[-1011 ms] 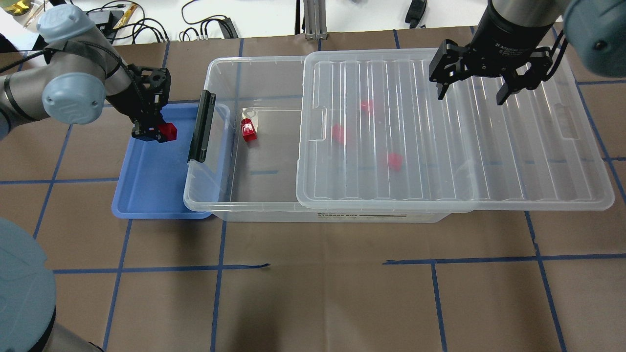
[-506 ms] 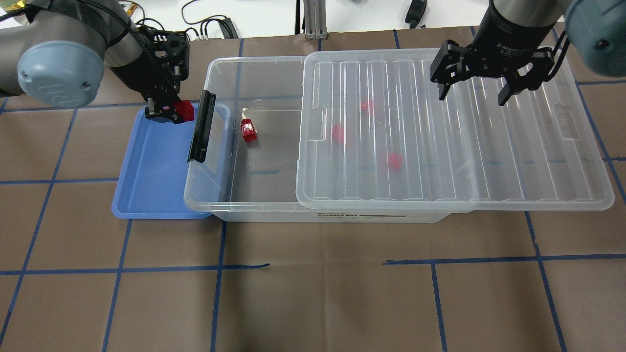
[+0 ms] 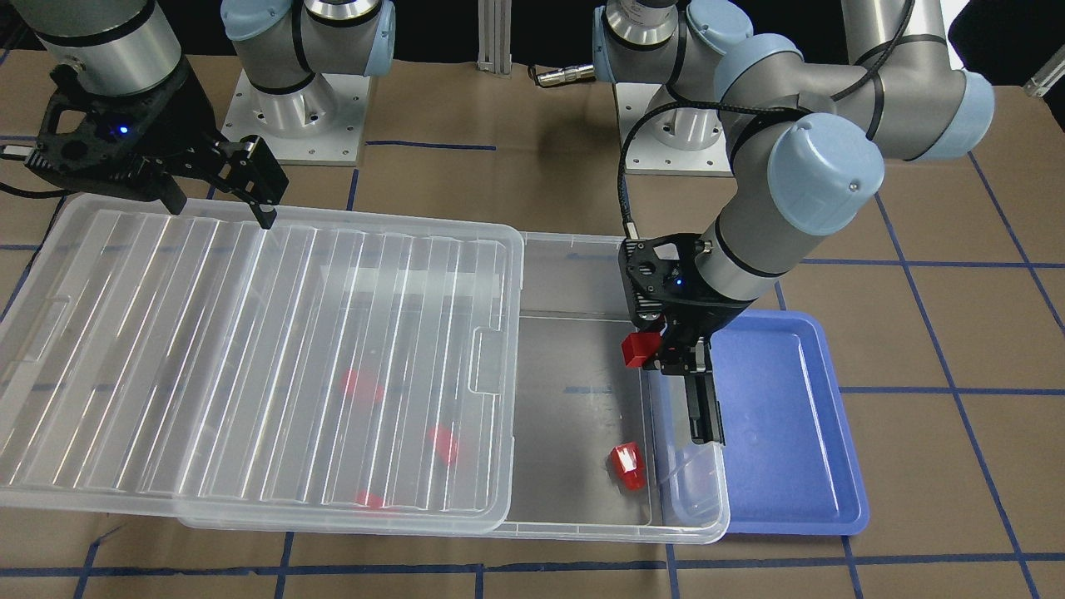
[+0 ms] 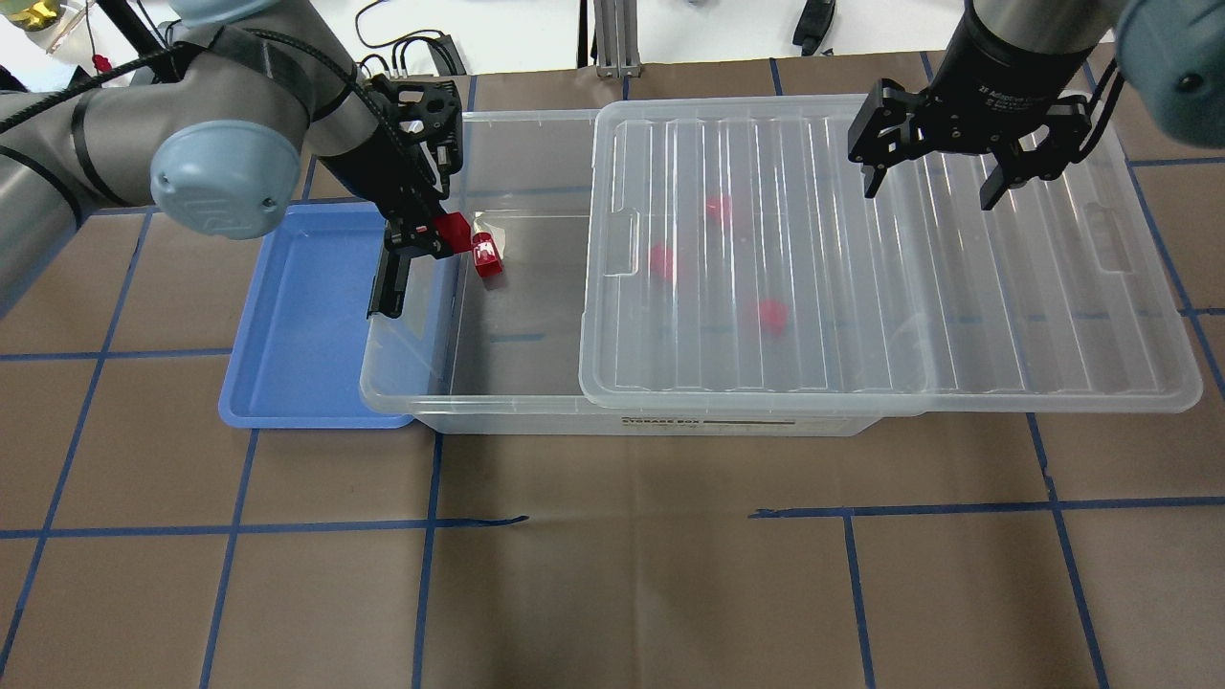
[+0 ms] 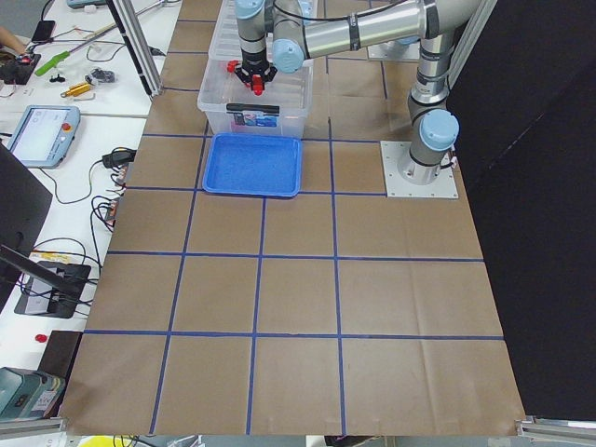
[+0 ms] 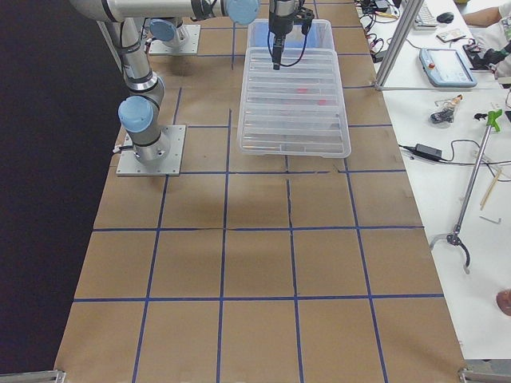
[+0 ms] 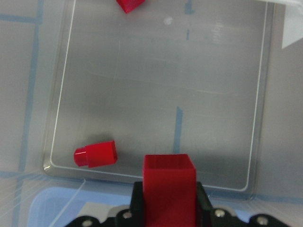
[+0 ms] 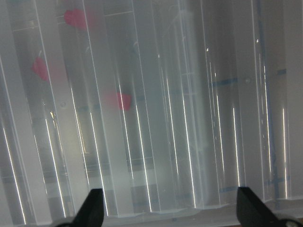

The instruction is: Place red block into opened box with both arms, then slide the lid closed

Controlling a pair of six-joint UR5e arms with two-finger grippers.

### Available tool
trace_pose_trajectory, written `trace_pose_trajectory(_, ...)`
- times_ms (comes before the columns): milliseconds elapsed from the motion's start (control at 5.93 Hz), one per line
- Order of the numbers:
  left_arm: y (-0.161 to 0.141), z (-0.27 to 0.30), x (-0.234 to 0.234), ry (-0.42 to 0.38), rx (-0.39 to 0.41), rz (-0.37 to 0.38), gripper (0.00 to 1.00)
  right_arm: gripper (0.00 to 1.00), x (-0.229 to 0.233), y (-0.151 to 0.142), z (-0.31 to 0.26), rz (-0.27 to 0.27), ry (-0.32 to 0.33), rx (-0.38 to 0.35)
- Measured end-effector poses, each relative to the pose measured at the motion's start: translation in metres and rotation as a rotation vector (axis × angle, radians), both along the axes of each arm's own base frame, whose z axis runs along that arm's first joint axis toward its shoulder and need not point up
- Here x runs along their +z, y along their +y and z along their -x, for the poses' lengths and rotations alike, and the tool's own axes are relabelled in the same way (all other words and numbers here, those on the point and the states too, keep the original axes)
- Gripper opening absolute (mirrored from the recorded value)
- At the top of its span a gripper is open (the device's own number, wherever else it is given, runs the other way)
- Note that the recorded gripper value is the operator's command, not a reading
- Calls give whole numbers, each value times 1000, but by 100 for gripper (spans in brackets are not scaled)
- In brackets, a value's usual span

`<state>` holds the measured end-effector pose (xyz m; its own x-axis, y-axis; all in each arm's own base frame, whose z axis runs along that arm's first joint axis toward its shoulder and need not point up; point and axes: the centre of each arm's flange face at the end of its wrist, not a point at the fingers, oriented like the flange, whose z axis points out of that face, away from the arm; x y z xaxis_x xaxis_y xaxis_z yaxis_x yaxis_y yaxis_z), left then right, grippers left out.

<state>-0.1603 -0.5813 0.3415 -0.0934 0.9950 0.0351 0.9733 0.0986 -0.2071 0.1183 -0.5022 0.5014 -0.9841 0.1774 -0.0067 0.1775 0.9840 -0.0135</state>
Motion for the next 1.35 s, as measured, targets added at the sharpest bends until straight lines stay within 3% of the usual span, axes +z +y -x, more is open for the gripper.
trace_pose_trajectory(337,-6,14,-57,46,-13,-57,5,100,3,2,-1,4,0,1)
trace_pose_trajectory(506,-9,22,-78,51,-26,-42,6,100,4,3,-1,6,0,2)
trace_pose_trajectory(674,-11,28,-95,53,-33,-29,14,100,4,3,-2,7,1,3)
trace_pose_trajectory(843,-11,30,-117,53,-42,-20,64,100,3,3,-1,6,2,3)
trace_pose_trajectory(1011,-13,30,-132,54,-51,1,98,100,2,1,1,7,3,12)
trace_pose_trajectory(1348,-17,28,-120,48,-38,10,98,100,2,-3,16,13,7,59)
